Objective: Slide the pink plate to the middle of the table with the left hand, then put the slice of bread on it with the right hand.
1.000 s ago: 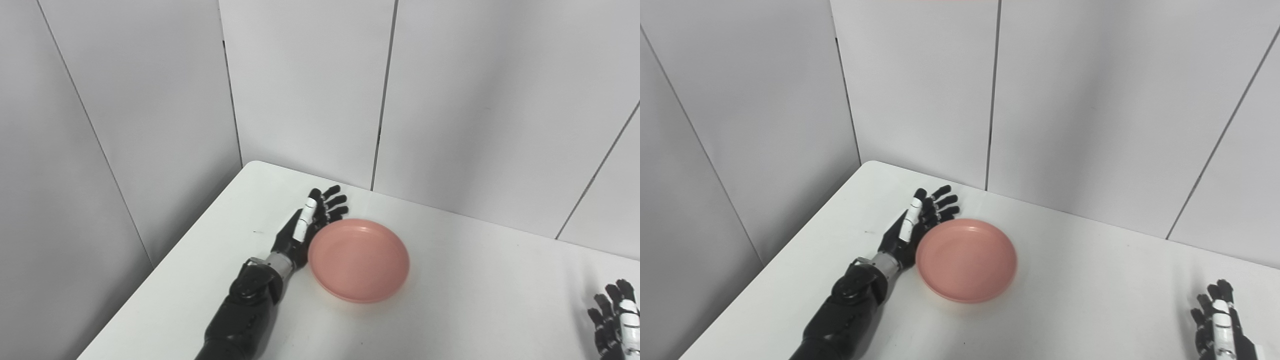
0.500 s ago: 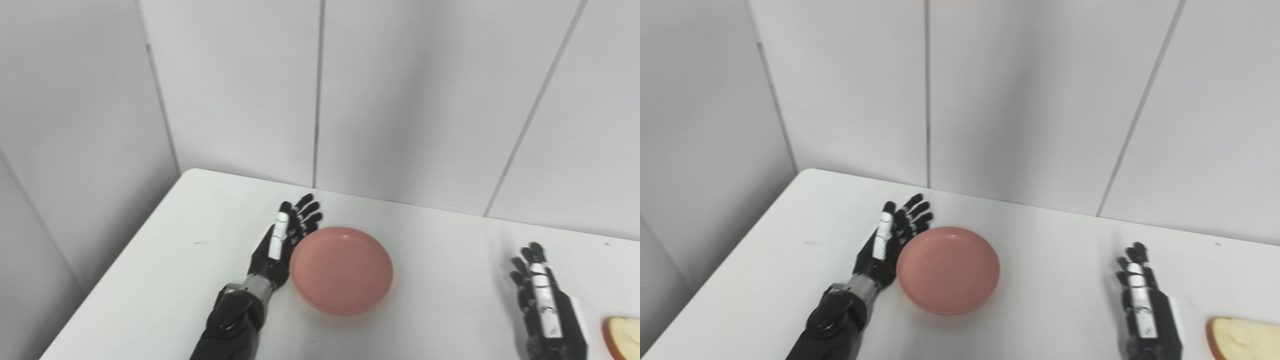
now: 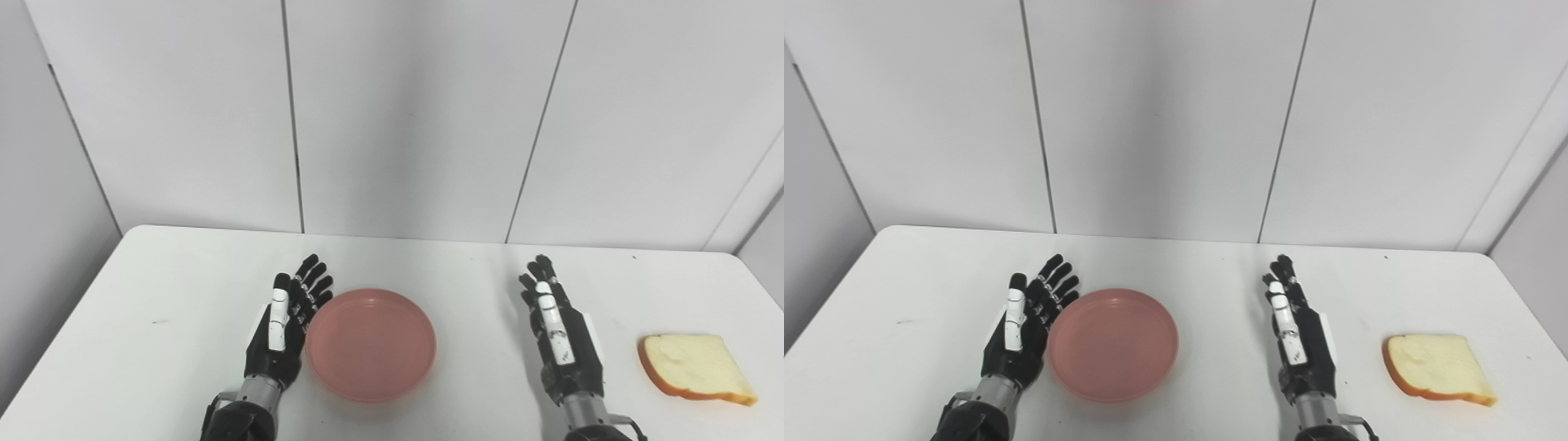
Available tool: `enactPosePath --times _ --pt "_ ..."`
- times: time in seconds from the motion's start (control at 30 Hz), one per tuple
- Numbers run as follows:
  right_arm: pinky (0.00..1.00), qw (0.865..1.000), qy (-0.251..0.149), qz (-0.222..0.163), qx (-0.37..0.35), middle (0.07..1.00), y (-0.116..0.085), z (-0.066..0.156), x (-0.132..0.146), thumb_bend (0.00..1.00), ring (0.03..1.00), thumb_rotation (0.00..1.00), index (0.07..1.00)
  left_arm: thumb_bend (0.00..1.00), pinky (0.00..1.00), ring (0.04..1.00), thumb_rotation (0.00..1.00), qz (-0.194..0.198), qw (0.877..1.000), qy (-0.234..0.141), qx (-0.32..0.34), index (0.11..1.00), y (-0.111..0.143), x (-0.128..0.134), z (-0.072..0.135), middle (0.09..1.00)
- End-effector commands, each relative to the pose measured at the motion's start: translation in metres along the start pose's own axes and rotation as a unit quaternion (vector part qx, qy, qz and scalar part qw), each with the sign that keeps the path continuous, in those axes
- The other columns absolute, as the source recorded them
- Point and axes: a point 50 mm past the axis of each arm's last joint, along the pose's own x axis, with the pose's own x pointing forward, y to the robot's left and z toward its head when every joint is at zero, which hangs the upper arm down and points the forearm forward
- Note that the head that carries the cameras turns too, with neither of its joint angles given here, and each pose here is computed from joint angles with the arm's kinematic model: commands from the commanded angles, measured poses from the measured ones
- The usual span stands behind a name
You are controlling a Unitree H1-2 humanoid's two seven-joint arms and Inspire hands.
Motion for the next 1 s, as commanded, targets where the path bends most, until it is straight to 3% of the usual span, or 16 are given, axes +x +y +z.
enactPosePath --times 0.0,0.2,0.97 --pt "0.99 0.999 -0.034 0.010 0.002 0.955 0.009 0.020 0.012 0.61 0.952 0.78 0.956 0.76 0.93 0.924 0.99 -0.002 1.000 -0.014 -0.015 0.887 -0.009 -0.005 -0.002 0.933" --pt "0.98 0.999 -0.036 0.007 0.005 0.959 0.014 0.026 0.015 0.65 0.951 0.75 0.951 0.76 0.93 0.933 0.98 0.001 1.000 -0.011 -0.019 0.877 -0.019 -0.011 -0.007 0.949" --pt "0.98 0.999 -0.038 0.008 0.002 0.964 0.009 0.037 0.013 0.62 0.946 0.77 0.956 0.80 0.89 0.918 0.92 -0.028 1.000 -0.008 0.003 0.875 -0.034 -0.016 -0.021 0.956"
